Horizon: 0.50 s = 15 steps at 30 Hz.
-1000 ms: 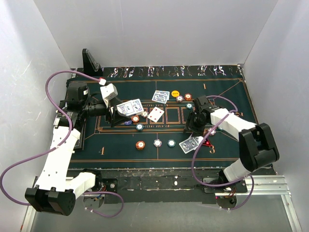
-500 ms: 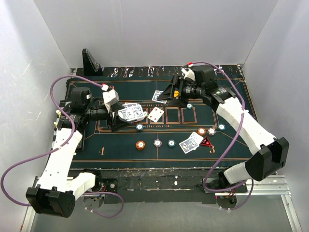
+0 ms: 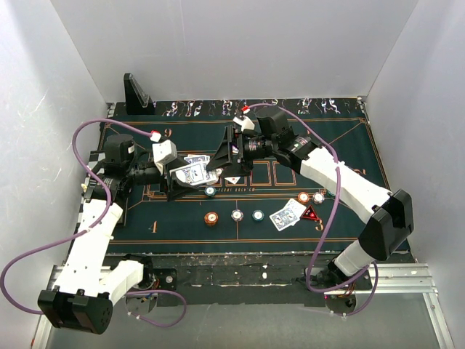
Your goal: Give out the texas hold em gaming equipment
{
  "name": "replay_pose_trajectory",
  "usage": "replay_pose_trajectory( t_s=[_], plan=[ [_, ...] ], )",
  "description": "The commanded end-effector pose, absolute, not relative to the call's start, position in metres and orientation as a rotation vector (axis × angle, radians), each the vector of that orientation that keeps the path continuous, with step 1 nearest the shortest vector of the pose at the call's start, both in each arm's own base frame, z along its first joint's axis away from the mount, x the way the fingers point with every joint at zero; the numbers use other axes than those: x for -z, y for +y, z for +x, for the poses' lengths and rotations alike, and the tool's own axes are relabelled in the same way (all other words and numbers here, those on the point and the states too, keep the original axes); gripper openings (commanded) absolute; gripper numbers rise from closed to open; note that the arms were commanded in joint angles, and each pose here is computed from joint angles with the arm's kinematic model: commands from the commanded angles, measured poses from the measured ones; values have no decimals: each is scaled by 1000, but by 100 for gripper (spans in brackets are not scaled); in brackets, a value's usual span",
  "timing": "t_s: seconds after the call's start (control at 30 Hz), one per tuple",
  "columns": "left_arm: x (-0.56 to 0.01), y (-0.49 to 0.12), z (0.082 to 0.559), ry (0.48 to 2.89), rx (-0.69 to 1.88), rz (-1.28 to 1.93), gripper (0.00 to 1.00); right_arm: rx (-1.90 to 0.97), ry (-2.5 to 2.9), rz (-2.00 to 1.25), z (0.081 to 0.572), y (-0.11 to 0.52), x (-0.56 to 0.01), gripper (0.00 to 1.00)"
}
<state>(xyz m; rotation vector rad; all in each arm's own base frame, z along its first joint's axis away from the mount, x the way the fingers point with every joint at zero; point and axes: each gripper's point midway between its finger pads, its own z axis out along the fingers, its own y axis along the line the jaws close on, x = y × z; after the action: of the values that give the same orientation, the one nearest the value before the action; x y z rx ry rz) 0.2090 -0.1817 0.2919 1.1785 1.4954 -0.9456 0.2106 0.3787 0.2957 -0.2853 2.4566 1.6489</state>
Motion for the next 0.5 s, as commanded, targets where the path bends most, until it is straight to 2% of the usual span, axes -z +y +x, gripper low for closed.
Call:
replay_pose_trajectory(
  t_s=[0.0, 0.27, 0.47],
  plan=[
    [-297, -185, 205, 1436, 956, 1204, 0, -1737, 2343, -329, 205, 383, -324, 90],
    [-297, -185, 203, 1439, 962, 1201, 0, -1700, 2335, -296, 207, 377, -323, 91],
    [-294, -185, 210, 1465, 960, 1194, 0, -1810, 2257, -301, 211, 389, -340, 92]
  ],
)
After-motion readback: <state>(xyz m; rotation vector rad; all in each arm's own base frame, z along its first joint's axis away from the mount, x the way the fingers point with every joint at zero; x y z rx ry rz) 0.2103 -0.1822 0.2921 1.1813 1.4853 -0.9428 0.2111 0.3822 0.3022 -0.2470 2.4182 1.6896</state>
